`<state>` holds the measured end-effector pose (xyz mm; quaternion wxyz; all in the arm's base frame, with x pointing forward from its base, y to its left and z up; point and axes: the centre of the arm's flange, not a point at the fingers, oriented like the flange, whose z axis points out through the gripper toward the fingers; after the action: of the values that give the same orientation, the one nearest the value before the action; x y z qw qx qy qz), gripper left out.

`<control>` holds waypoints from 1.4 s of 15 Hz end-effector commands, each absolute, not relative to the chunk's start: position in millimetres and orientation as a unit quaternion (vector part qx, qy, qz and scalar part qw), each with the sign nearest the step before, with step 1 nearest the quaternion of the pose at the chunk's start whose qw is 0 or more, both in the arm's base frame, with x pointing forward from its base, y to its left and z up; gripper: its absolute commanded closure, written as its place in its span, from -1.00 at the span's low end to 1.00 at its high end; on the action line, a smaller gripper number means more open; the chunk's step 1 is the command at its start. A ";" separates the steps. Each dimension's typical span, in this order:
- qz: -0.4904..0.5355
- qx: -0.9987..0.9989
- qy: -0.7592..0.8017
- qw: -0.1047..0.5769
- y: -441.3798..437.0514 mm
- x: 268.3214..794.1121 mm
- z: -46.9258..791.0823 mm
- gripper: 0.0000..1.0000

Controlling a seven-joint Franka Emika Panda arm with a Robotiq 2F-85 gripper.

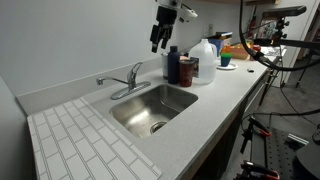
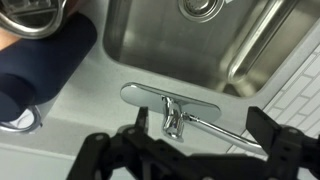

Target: Close the tap and move the faucet to the right

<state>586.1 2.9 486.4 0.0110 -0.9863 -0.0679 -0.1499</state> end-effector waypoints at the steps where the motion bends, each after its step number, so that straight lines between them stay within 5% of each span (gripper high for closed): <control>1: -0.184 -0.981 -0.063 0.000 -1.8 634.6 497.4 -1.00; 21: -0.220 -0.970 -0.087 0.046 52.2 700.5 423.8 -1.00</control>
<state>687.9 55.4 423.6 0.0332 -0.9708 -0.0909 -0.2195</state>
